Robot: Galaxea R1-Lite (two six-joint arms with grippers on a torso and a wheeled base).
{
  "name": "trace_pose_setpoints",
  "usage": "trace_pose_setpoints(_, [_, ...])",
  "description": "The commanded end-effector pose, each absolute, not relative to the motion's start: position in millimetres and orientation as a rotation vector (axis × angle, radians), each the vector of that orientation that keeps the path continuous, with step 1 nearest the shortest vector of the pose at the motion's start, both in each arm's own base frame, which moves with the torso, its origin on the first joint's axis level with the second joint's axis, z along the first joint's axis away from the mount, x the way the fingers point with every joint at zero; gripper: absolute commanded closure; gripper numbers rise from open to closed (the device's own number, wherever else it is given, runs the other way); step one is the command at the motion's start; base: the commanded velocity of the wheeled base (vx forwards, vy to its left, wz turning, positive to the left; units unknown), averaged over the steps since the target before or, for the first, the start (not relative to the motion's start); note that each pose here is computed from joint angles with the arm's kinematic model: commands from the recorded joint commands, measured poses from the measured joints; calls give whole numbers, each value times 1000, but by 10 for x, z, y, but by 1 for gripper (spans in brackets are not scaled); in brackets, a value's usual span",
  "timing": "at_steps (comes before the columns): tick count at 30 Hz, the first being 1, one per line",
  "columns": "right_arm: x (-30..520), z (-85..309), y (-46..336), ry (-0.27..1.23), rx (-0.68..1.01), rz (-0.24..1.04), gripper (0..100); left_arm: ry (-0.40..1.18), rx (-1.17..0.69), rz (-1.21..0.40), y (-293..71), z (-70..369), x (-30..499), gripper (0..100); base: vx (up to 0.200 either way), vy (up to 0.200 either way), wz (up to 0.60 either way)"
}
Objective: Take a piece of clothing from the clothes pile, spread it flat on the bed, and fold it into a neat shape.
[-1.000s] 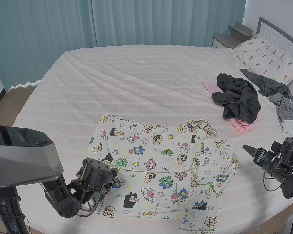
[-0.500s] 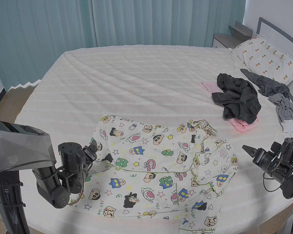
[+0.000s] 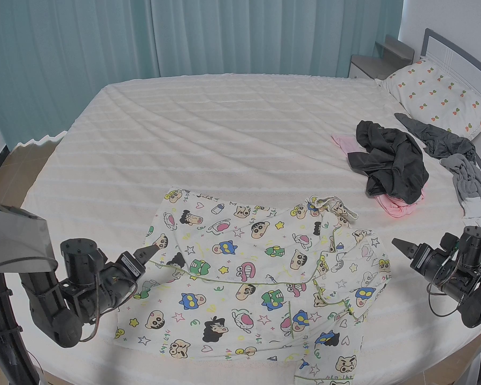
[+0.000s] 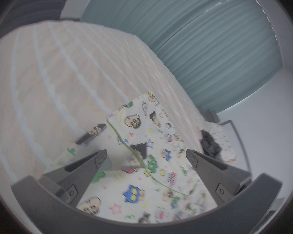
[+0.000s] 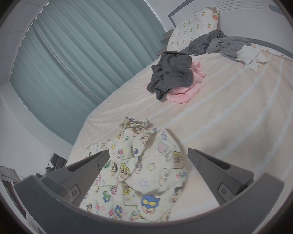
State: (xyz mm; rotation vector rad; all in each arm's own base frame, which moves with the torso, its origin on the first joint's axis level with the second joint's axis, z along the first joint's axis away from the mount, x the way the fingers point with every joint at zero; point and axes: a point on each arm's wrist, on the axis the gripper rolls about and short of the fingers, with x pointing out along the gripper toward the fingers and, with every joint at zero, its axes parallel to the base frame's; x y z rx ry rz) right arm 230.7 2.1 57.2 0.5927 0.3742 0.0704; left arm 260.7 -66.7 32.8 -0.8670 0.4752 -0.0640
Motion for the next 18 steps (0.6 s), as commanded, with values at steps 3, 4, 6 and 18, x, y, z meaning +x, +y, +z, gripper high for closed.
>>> trace_pose_setpoints(3, [2897, 665, 610, 316, 650, 281, 0, 446, -1209, -198, -96, 769, 2411, 0, 0, 0, 0])
trace_pose_setpoints(4, [2986, 645, 684, 327, 653, 292, 0, 451, -1231, -195, -62, 764, 2417, 0, 0, 0, 0])
trace_pose_setpoints(6, [3163, 604, 832, 358, 667, 298, 0, 458, -1272, -190, -8, 760, 2421, 0, 0, 0, 0])
trace_pose_setpoints(18, [4125, 551, 1308, 532, 916, 174, 0, 553, -1328, -187, 3, 592, 2464, 0, 0, 0, 0])
